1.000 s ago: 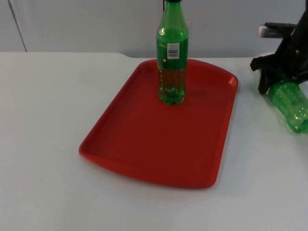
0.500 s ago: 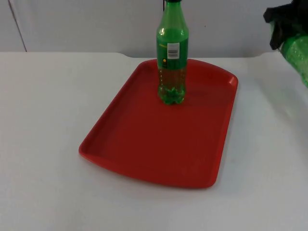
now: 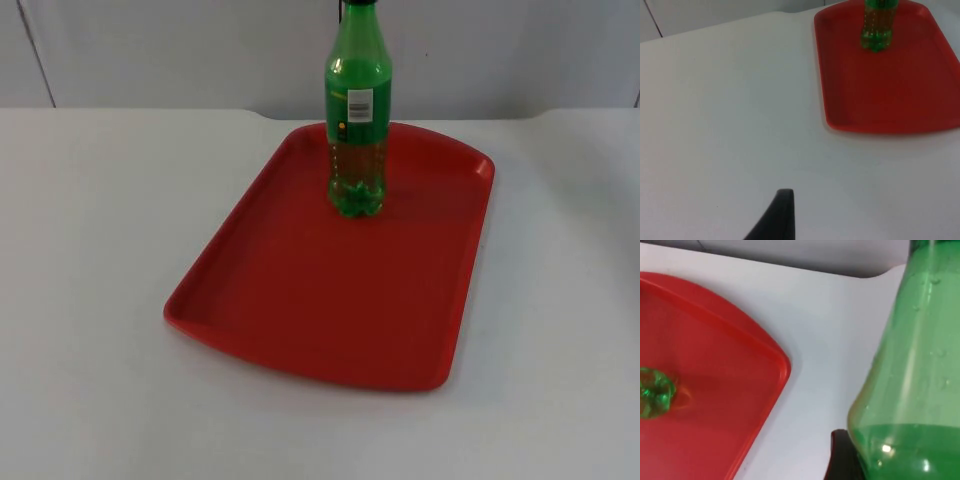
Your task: Place the bottle upright on the tray.
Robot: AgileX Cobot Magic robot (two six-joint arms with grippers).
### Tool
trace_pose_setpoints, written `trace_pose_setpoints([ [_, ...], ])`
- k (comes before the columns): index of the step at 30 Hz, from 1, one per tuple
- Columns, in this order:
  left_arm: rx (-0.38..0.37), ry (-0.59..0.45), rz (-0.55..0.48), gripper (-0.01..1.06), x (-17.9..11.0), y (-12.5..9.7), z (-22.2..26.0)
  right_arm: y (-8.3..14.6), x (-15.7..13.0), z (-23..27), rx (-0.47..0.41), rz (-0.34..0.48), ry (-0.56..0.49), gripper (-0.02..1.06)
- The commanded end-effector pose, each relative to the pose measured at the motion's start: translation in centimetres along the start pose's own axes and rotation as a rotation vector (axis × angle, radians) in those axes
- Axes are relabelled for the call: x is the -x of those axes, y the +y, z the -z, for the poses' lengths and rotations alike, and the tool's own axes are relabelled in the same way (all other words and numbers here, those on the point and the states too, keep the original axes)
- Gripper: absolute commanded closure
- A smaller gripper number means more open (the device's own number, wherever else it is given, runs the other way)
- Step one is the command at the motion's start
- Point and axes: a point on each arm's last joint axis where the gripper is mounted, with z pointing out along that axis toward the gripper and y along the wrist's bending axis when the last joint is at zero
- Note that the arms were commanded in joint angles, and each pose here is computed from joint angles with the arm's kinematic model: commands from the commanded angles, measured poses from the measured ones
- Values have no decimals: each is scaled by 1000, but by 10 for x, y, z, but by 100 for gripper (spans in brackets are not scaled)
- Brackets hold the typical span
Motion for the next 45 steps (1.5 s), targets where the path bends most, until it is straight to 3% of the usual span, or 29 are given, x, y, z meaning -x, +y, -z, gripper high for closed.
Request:
trace_pose_setpoints([
  [1, -2, -3, 7, 0, -1, 0, 0, 2, -4, 28, -5, 21, -21, 105],
  [8, -2, -3, 7, 0, -1, 0, 0, 5, -26, 78, -36, 57, -35, 105],
  [11, -2, -3, 7, 0, -1, 0, 0, 9, -52, 111, -37, 61, -36, 105],
  [24, -2, -3, 7, 0, -1, 0, 0, 23, -128, 186, -19, 57, -293, 105],
  [28, -2, -3, 7, 0, -1, 0, 0, 31, -165, 206, 17, 69, -410, 105],
  [33, -2, -3, 7, 0, -1, 0, 0, 37, -194, 215, 59, 84, -481, 105],
  [41, -2, -3, 7, 0, -1, 0, 0, 50, -220, 215, 158, 182, -543, 105],
  [45, -2, -3, 7, 0, -1, 0, 0, 60, -225, 205, 270, 245, -565, 105],
])
